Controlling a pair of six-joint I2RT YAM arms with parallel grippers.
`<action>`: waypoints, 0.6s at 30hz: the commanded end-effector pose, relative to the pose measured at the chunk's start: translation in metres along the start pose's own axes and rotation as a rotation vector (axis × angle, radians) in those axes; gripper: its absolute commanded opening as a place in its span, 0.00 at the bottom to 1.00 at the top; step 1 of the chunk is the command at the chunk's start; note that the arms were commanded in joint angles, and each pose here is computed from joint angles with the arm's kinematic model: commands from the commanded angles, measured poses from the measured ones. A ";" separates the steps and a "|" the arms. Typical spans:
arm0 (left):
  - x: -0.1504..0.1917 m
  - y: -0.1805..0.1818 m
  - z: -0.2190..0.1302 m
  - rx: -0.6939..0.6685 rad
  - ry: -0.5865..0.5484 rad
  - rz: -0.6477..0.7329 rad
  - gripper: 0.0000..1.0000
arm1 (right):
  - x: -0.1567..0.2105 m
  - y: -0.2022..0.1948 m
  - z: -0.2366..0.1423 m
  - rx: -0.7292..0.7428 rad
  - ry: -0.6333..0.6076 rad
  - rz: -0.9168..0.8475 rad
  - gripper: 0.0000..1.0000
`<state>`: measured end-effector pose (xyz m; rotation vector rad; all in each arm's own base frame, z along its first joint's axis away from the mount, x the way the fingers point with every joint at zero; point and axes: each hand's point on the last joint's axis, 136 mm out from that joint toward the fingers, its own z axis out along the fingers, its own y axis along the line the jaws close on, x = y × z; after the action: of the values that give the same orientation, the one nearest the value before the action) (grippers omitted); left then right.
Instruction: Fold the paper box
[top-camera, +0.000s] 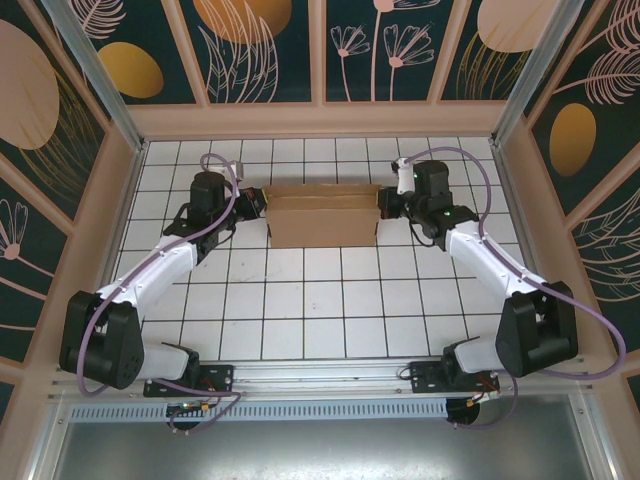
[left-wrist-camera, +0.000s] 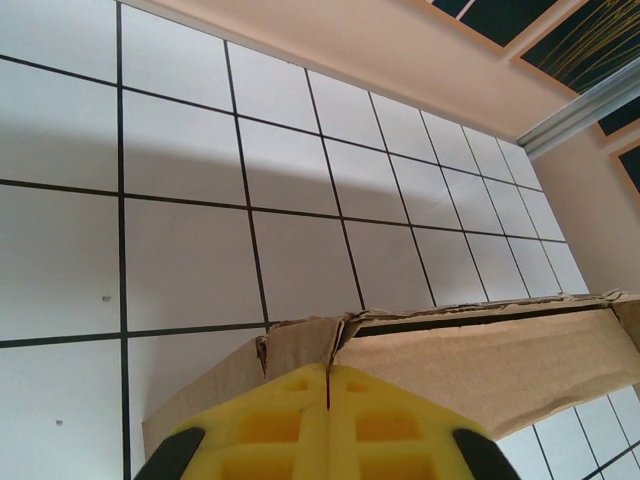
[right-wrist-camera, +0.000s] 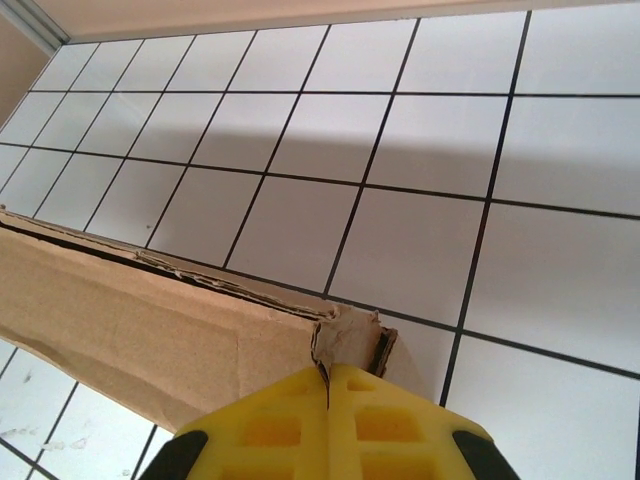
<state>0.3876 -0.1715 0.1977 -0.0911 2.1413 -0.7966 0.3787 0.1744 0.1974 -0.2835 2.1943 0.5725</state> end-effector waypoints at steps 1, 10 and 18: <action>0.037 0.026 0.003 -0.092 0.111 -0.006 0.00 | 0.033 -0.011 0.004 0.049 0.083 -0.019 0.00; 0.042 0.027 0.002 -0.084 0.113 -0.001 0.00 | 0.056 -0.009 0.008 0.072 0.061 -0.052 0.00; 0.067 0.033 -0.004 -0.094 0.122 -0.029 0.00 | 0.068 -0.019 -0.005 0.128 -0.073 -0.024 0.00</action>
<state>0.3717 -0.1721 0.1909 -0.0644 2.1177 -0.7898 0.3536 0.1710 0.1788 -0.2817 2.0468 0.4883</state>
